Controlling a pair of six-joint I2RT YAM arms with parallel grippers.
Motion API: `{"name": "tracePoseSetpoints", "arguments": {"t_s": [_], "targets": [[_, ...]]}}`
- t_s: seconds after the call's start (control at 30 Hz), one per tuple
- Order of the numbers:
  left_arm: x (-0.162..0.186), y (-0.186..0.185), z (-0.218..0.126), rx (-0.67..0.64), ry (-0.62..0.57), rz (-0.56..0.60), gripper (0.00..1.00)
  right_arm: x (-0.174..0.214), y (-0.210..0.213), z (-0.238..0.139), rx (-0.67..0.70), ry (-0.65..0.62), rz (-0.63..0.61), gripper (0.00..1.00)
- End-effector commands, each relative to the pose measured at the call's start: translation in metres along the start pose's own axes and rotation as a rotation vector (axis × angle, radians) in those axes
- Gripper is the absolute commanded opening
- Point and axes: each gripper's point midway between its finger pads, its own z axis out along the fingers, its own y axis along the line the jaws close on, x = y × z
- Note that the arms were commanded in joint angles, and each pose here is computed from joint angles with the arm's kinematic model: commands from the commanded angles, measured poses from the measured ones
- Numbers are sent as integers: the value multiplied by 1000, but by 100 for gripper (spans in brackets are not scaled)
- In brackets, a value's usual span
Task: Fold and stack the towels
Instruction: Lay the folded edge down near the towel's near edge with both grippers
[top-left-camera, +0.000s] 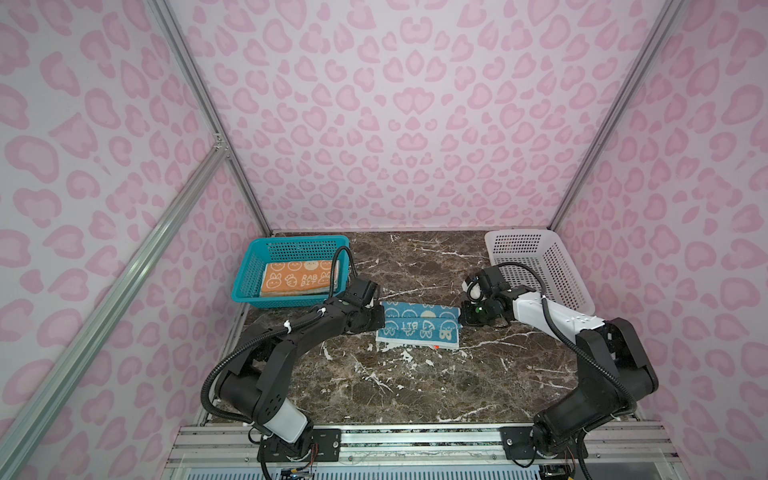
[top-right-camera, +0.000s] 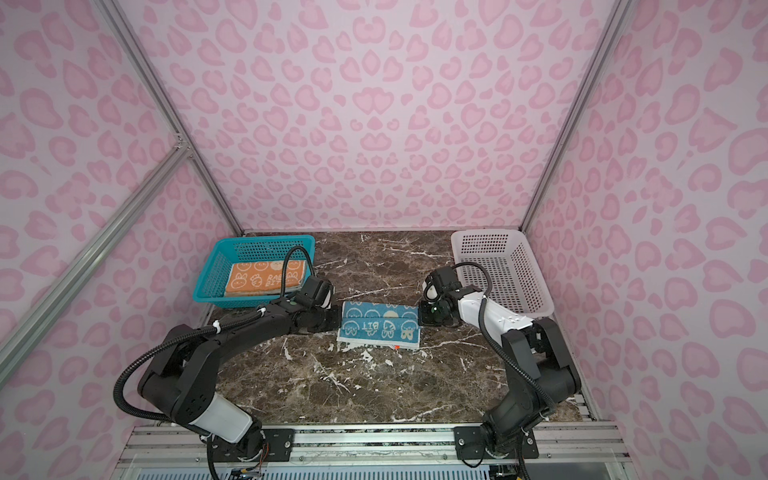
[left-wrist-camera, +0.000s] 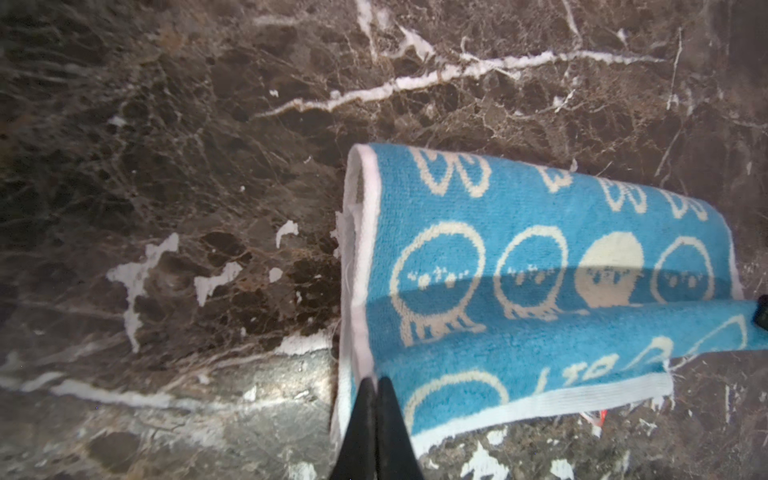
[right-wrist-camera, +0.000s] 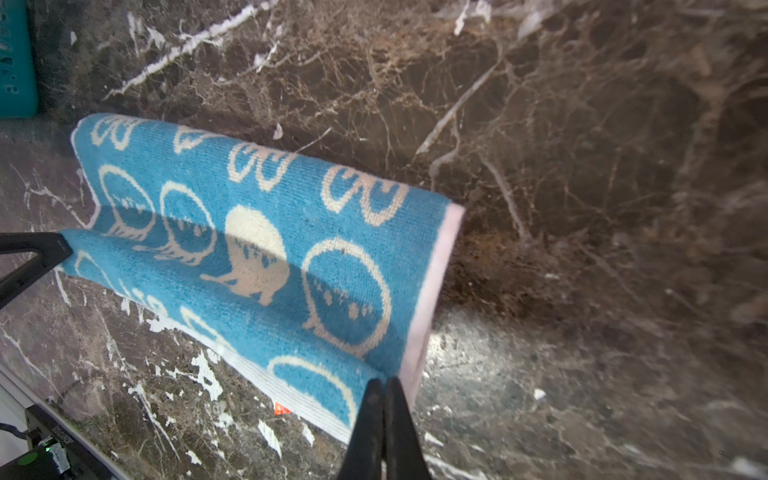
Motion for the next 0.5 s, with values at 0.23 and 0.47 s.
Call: {"name": "tracePoseSetpoints", "arguments": {"t_s": [0.23, 0.47], "targets": [[14, 15, 12, -47, 30, -7, 3, 31, -13, 23, 41, 61, 20, 0], [18, 15, 16, -40, 38, -8, 9, 32, -15, 27, 46, 67, 18, 0]]}}
